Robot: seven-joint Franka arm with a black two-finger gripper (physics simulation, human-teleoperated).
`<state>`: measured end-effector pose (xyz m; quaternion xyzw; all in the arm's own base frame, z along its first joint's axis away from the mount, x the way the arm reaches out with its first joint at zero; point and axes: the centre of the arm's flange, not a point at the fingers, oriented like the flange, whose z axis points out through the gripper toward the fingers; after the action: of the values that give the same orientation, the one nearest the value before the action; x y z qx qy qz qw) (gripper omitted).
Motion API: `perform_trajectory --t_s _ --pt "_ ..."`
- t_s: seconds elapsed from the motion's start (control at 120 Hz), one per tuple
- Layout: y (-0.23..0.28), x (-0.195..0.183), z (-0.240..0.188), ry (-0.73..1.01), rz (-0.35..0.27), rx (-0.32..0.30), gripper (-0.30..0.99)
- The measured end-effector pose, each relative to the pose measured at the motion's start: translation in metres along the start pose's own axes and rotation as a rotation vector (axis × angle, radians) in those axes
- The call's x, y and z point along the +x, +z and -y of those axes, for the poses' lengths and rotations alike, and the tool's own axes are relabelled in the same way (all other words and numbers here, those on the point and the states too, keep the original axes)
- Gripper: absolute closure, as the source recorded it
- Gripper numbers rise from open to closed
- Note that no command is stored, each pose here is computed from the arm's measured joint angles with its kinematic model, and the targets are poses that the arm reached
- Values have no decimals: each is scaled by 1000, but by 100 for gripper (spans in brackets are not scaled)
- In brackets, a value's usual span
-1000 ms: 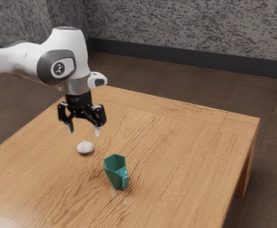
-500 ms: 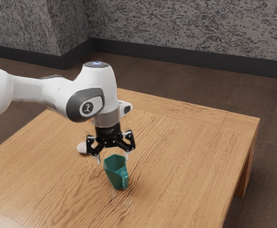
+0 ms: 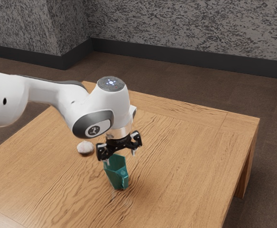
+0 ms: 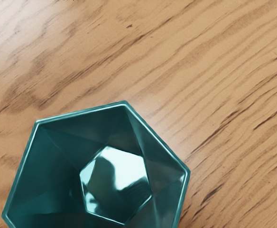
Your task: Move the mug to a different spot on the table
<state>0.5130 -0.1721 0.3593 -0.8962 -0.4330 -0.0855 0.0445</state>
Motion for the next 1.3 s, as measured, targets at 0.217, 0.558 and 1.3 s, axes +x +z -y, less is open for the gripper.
perform_trajectory --t_s 0.217,0.558,1.3 --pt "22 -18 11 -86 -97 -20 1" --pt "37 -45 14 -280 -133 -44 0" --pt "66 -71 13 -337 -208 -20 21"
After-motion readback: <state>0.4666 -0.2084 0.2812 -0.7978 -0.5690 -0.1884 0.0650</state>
